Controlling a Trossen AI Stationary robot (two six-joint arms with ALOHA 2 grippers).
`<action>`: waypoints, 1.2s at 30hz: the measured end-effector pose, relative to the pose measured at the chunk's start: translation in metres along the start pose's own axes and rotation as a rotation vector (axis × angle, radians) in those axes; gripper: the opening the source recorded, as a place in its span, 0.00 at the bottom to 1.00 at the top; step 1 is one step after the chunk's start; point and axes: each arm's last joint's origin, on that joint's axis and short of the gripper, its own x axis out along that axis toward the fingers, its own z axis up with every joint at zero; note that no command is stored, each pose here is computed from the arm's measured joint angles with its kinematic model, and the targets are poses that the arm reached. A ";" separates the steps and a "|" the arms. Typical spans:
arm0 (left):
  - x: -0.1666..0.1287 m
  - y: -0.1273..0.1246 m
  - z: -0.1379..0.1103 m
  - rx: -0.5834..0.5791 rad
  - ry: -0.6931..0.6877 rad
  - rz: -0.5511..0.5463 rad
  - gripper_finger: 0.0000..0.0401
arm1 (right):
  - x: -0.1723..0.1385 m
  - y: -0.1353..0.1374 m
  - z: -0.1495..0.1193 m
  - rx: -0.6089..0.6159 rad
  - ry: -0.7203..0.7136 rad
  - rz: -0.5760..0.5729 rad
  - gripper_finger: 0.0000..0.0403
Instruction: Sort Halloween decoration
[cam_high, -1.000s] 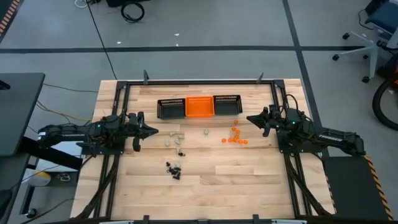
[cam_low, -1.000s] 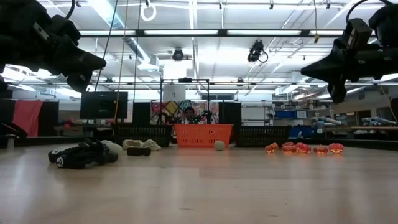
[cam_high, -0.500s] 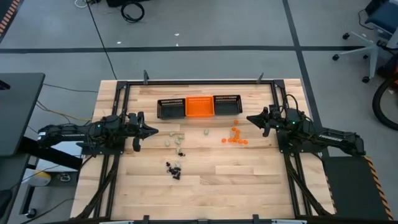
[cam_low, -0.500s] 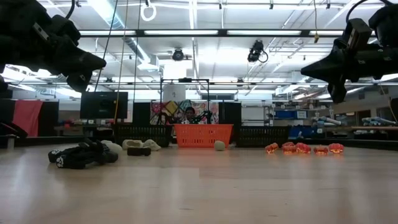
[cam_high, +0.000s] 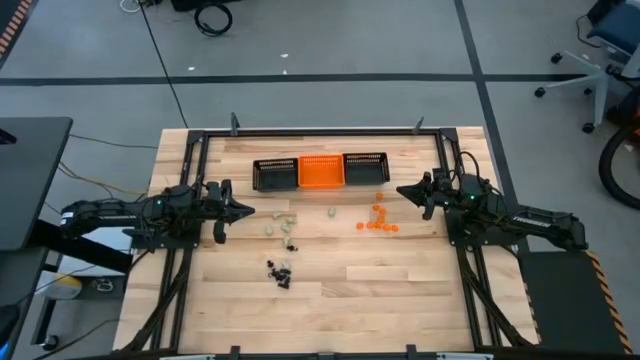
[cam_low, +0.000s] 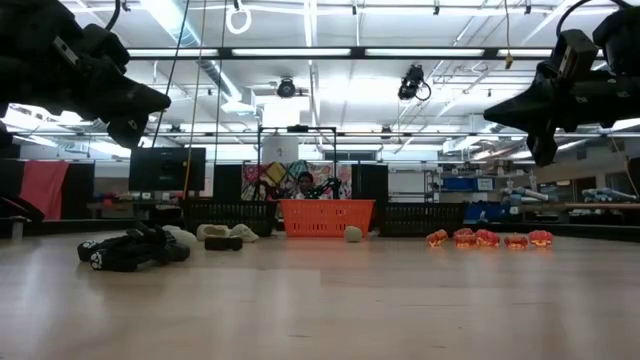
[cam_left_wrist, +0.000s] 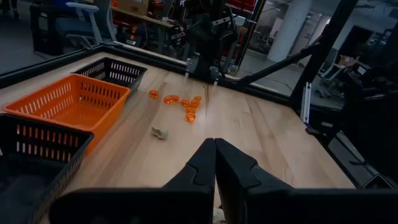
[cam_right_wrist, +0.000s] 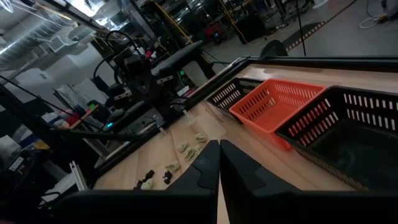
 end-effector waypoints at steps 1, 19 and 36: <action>0.000 0.000 0.000 0.000 0.000 0.000 0.04 | 0.000 0.000 0.000 0.000 0.000 0.000 0.04; -0.007 -0.003 0.037 0.065 -0.426 0.146 0.04 | 0.000 0.000 0.000 0.000 0.000 0.000 0.04; -0.014 -0.007 0.051 -0.123 -0.600 0.049 0.04 | 0.000 0.003 0.005 0.028 -0.052 0.034 0.04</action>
